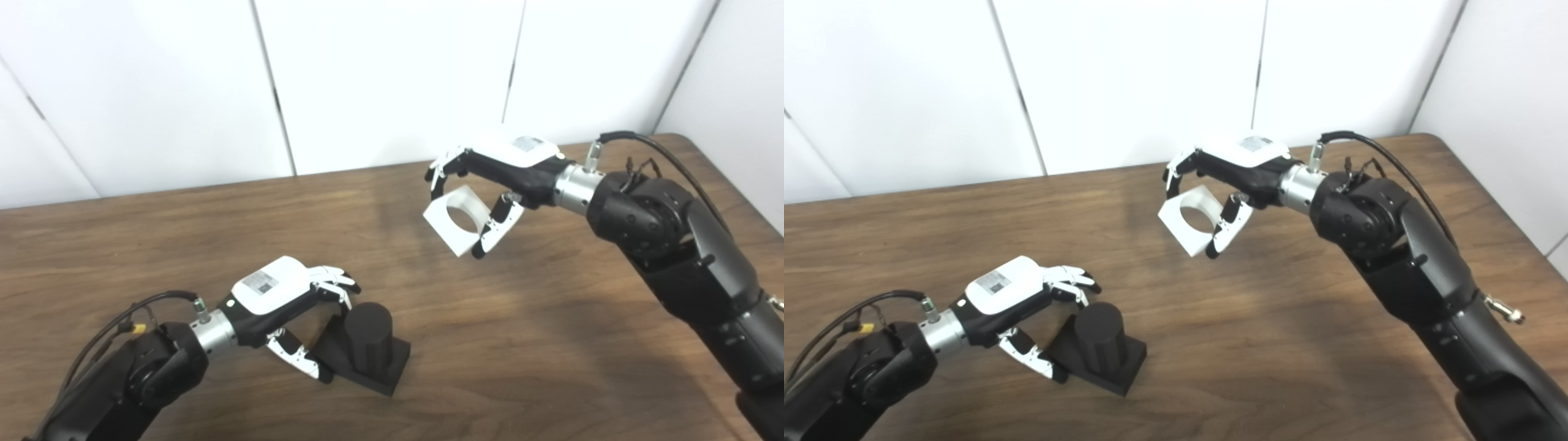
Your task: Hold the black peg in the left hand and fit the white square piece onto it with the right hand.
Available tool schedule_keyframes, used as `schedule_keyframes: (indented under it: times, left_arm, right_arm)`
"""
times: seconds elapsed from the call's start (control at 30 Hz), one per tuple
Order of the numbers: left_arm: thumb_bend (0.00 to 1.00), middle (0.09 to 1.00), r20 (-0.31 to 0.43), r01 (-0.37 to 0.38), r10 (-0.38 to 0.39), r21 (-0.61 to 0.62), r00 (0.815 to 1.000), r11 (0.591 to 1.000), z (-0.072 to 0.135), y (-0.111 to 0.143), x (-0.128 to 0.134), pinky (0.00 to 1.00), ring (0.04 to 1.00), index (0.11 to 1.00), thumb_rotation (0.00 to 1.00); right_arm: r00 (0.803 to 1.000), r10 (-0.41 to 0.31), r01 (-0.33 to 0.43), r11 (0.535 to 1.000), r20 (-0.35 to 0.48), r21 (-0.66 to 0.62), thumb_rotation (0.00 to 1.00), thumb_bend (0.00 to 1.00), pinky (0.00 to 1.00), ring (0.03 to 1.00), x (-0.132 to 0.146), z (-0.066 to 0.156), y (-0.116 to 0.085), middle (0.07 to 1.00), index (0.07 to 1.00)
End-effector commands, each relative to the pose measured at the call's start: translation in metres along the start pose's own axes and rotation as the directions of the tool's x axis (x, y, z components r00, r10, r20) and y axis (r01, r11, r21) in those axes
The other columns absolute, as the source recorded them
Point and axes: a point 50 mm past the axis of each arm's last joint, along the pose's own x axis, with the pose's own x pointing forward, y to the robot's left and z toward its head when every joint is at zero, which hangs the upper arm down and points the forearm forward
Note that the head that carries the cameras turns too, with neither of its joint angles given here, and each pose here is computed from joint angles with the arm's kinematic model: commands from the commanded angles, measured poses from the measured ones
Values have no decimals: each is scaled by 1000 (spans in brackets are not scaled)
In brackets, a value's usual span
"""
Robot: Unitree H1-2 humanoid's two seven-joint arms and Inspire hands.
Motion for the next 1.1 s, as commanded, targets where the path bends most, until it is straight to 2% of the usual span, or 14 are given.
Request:
schedule_keyframes:
  times: [0.0, 0.5, 0.87, 1.07]
  left_arm:
    - [524, 822, -31, 133, -132, 34, 991, 991, -1, -22, 1, 720, 857, 491, 65]
    - [524, 837, -33, 131, -130, 40, 991, 991, 2, -18, 11, 724, 861, 491, 66]
    - [524, 842, -39, 140, -138, 42, 990, 989, 6, -16, 18, 705, 862, 491, 66]
    - [524, 841, -40, 139, -137, 47, 990, 989, 7, -16, 21, 699, 865, 492, 67]
  right_arm:
    - [996, -52, 54, 998, 66, -36, 128, 523, 672, 803, 0, 12, -20, 770, 478]
    - [987, 3, -4, 1000, 160, 6, 131, 523, 683, 818, -4, 40, -31, 778, 476]
    - [966, 32, -20, 999, 258, -48, 132, 522, 626, 800, -5, 64, -33, 768, 476]
    - [955, 36, -21, 998, 293, -54, 131, 522, 650, 798, -5, 76, -32, 763, 476]
